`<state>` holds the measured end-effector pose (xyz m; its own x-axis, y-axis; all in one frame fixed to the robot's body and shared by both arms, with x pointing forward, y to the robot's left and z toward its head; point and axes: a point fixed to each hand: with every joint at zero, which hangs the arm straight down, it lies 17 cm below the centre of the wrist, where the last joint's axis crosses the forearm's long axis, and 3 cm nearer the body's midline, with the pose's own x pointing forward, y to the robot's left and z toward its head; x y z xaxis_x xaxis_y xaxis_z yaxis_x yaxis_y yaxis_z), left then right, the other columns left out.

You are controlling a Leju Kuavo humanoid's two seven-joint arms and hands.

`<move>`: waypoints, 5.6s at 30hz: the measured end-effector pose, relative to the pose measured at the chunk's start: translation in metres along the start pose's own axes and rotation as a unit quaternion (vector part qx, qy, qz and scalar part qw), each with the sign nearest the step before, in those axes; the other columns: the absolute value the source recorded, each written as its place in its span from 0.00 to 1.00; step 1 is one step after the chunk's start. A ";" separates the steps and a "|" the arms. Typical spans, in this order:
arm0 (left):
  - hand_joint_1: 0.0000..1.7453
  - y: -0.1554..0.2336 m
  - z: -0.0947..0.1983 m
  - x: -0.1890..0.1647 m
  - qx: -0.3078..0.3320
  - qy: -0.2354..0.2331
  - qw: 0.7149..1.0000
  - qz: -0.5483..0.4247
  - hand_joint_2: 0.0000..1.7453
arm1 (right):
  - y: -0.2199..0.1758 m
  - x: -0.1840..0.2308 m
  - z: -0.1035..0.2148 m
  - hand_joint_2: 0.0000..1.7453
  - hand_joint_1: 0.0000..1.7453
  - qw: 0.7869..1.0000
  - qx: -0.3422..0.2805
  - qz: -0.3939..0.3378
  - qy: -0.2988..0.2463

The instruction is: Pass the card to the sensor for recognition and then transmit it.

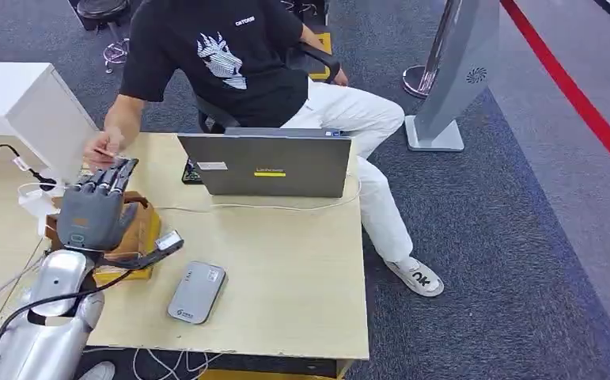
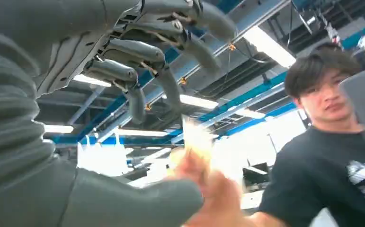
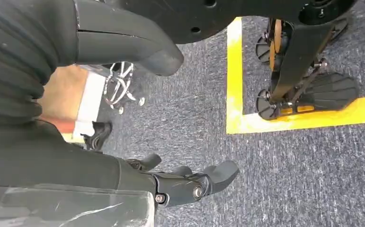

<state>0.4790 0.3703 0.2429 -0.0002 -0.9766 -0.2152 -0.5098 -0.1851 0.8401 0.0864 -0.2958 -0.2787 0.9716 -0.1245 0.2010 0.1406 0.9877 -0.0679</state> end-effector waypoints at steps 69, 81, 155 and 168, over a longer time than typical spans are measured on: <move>0.00 -0.106 0.112 -0.049 -0.147 0.065 0.983 0.094 1.00 | 0.002 0.000 0.000 1.00 0.00 1.000 0.001 0.002 0.001; 1.00 -0.110 0.116 -0.043 -0.151 0.067 0.980 0.109 1.00 | 0.004 0.000 0.000 1.00 0.00 1.000 0.002 0.006 0.001; 0.00 0.194 0.135 -0.095 0.421 0.192 0.827 0.319 1.00 | 0.014 -0.006 0.001 1.00 0.00 1.000 0.000 0.001 0.009; 0.00 -0.059 0.434 -0.195 0.351 0.612 0.556 0.440 1.00 | 0.018 -0.003 0.002 1.00 0.00 1.000 0.001 0.011 0.001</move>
<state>0.1358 0.6193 0.0195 -0.1491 -0.0789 0.9857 -0.9856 0.0927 -0.1417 0.0855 -0.2778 -0.2790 0.9748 -0.1039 0.1973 0.1197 0.9904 -0.0695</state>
